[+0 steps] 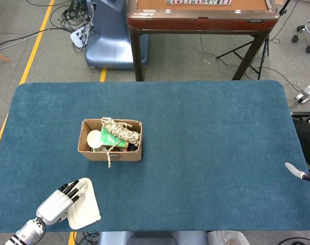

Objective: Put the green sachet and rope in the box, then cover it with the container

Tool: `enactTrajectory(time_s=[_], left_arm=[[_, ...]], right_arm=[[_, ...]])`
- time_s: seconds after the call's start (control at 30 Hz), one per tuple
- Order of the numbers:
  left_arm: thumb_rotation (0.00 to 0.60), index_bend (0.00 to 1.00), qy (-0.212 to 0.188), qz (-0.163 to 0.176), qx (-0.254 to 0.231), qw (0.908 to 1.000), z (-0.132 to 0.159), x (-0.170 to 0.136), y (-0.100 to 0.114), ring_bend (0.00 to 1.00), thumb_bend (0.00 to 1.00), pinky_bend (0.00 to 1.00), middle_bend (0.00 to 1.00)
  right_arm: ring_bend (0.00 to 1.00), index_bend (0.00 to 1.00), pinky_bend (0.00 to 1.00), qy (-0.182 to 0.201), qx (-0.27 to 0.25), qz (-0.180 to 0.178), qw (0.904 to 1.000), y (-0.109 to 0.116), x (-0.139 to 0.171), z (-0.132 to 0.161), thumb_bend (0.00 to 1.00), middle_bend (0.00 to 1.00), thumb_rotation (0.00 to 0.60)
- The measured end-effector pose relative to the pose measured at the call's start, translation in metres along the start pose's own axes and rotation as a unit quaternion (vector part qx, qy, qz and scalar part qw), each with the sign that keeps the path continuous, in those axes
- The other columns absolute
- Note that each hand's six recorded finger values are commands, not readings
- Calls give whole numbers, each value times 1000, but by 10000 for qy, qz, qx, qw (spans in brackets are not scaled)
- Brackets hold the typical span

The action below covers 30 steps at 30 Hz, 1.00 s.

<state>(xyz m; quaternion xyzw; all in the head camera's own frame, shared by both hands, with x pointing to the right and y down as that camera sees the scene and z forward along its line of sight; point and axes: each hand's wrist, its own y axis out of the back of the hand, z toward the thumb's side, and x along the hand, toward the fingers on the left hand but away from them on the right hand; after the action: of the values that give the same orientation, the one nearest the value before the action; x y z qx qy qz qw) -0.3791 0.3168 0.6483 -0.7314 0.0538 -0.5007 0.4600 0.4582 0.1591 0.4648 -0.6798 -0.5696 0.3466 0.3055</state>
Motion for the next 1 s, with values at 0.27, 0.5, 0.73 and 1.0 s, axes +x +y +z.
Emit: enactTrajectory(time_s=[0.27,0.5,0.73,1.0], left_arm=[[600,260,-64,-37,-74,9999,6,2,-1,4,23,224,0],[600,260,-131,-62,-160,9998,12,4,-1,4,22,224,0],[600,260,-269,-14,-169,9995,21,12,4,4,22,224,0],[600,260,-435,52,-81,9990,32,23,10,4,22,224,0]], right_arm=[[0,140,39,-2,-7,-13,10000,1,0,0,0,130,600],[0,140,39,1,-10,-7,10000,1,0,0,0,130,600],[0,139,39,9,-21,-22,10000,2,1,0,0,130,600],[0,139,39,21,-41,-45,10000,4,1,0,0,130,600]])
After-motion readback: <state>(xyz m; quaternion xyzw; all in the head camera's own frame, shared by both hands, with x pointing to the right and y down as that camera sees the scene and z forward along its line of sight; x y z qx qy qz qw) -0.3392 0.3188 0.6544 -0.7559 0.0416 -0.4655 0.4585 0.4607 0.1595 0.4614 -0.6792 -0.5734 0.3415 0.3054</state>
